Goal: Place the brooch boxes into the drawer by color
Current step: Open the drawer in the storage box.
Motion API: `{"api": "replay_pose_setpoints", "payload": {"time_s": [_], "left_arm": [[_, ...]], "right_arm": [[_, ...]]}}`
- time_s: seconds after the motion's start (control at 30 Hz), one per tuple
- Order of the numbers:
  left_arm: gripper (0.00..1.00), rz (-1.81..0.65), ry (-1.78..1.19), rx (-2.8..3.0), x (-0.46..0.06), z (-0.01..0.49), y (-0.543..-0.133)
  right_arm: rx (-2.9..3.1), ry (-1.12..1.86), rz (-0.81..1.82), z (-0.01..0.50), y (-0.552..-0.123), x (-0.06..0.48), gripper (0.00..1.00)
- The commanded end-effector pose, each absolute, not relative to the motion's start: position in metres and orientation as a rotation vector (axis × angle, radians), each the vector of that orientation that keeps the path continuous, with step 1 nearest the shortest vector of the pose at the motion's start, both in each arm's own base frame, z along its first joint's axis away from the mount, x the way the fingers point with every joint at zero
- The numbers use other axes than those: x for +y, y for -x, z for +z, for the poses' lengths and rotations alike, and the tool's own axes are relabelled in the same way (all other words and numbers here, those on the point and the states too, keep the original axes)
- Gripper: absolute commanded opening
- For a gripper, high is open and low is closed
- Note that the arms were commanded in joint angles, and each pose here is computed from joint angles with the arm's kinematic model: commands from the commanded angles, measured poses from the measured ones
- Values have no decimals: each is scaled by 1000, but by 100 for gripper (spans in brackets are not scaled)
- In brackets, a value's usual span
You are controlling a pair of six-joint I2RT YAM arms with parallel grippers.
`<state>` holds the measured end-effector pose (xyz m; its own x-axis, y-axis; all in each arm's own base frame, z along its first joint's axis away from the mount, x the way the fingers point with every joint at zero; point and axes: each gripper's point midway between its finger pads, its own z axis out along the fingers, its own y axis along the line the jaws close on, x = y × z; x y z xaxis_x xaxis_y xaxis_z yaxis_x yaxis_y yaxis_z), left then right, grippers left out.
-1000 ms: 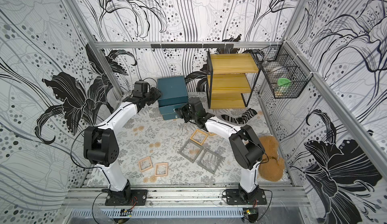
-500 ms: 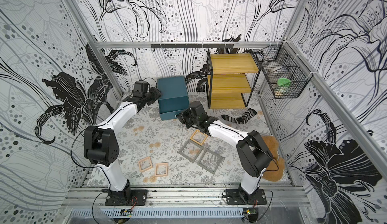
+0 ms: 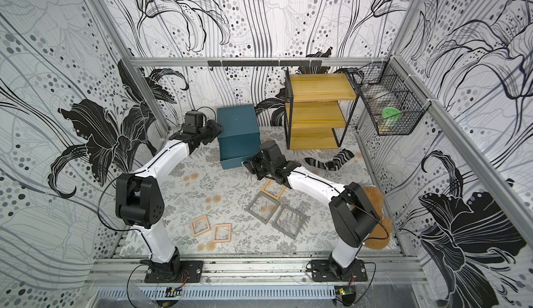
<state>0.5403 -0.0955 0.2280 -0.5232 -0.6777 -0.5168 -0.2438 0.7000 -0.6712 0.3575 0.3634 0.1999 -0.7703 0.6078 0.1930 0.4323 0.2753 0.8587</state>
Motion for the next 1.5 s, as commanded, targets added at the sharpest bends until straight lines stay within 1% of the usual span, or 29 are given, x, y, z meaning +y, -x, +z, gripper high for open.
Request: {"api": "replay_pose_setpoints", "payload": {"time_s": [0.0,0.03,0.27,0.43,0.63,0.67,0.73,0.8,0.9,1.1,1.3,1.47], "left_arm": [[43,-686,702,2119,-97,217,-546],[43,-687,704,2117,-97,217,-546],[42,-695,700,2111,-98,220,-546],[42,-701,695,2108,-99,222,-546],[42,-702,690,2113,-99,223,-544],[42,-701,689,2113,-99,223,-543],[42,-704,688,2114,-99,224,-542],[43,-704,685,2111,-99,225,-541],[43,-707,683,2108,-99,228,-541],[46,-698,677,2079,-96,240,-539],[50,-689,676,2049,-93,254,-537],[53,-689,671,2029,-92,265,-536]], "right_arm": [[2481,-1055,1410,183,-334,358,0],[2463,-1041,1431,194,-331,356,0],[2482,-1057,1404,190,-326,354,0],[2459,-1054,1419,193,-331,356,0],[2412,-1019,1448,208,-341,359,0],[2409,-1016,1450,210,-342,360,3],[2405,-1010,1452,212,-343,360,18],[2399,-1002,1448,215,-343,359,28],[2388,-988,1433,222,-344,356,39],[2384,-974,1398,228,-341,349,53],[2385,-976,1378,229,-336,343,60],[2367,-900,1337,247,-339,339,64]]}}
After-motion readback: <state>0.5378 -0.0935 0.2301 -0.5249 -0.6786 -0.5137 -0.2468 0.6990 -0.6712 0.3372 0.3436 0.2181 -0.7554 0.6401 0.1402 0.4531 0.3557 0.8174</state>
